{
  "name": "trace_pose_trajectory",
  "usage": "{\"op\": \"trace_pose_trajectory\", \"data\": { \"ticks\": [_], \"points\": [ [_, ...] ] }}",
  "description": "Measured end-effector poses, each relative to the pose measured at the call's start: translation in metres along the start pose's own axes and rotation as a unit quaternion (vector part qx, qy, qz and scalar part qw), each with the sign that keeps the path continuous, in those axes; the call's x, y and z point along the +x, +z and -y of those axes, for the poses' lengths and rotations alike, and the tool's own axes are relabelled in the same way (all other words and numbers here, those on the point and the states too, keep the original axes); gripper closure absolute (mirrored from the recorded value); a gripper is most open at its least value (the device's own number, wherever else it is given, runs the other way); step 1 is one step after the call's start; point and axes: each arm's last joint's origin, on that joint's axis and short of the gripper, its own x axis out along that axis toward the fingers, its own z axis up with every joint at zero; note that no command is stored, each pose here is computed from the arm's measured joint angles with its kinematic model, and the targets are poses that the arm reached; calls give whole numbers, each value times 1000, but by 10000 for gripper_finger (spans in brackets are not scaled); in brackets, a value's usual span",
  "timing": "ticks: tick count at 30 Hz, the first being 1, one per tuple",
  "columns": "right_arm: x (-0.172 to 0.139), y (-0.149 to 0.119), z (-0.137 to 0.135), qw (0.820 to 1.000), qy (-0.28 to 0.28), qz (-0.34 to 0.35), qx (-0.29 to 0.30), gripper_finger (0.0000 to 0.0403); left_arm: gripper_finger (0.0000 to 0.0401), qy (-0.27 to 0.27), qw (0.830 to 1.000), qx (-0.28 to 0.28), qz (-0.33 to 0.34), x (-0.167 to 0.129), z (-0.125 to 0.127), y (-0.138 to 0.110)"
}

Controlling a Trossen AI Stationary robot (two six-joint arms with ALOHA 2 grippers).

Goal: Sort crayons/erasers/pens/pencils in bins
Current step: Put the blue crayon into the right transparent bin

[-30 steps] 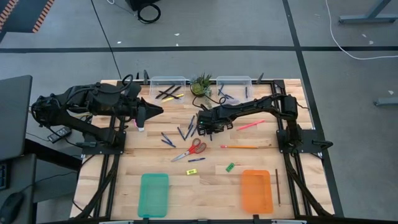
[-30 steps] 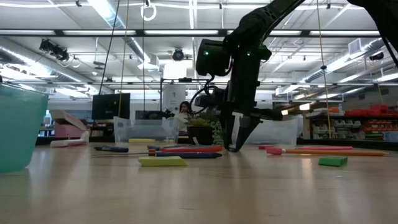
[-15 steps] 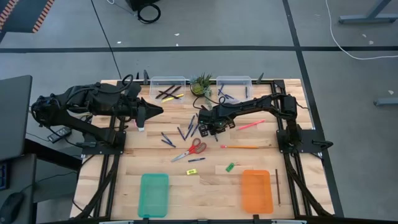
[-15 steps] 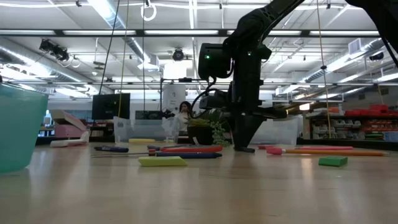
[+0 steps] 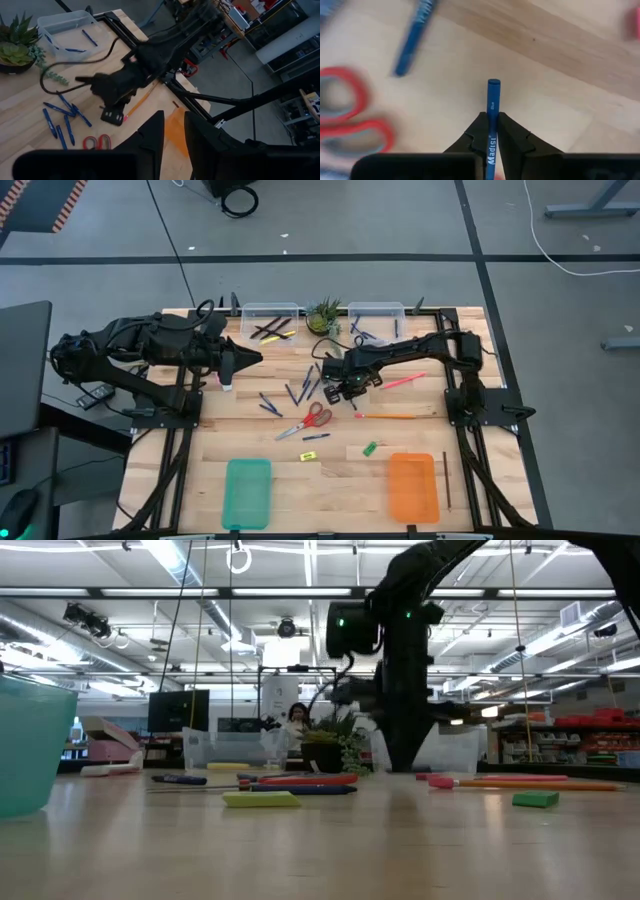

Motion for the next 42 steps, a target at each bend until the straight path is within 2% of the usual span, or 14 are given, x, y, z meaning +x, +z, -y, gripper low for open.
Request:
{"op": "trace_pose_trajectory", "data": {
  "ticks": [8,15,23,29,36,42],
  "points": [
    [-58,9,20,997,25,74,11,368,318,0,1000,0,1,0,0,0],
    [-98,44,61,983,28,157,87,368,319,0,1000,0,1,0,0,0],
    [-107,92,114,970,15,183,157,368,316,1,1000,0,1,0,0,0],
    [-111,113,145,964,11,189,186,368,322,1,1000,0,1,0,0,0],
    [-114,120,160,960,8,191,206,367,319,8,1000,0,10,0,0,1],
    [-114,122,163,962,-2,196,192,338,324,8,1000,-1,13,0,0,1]
  ]
}}
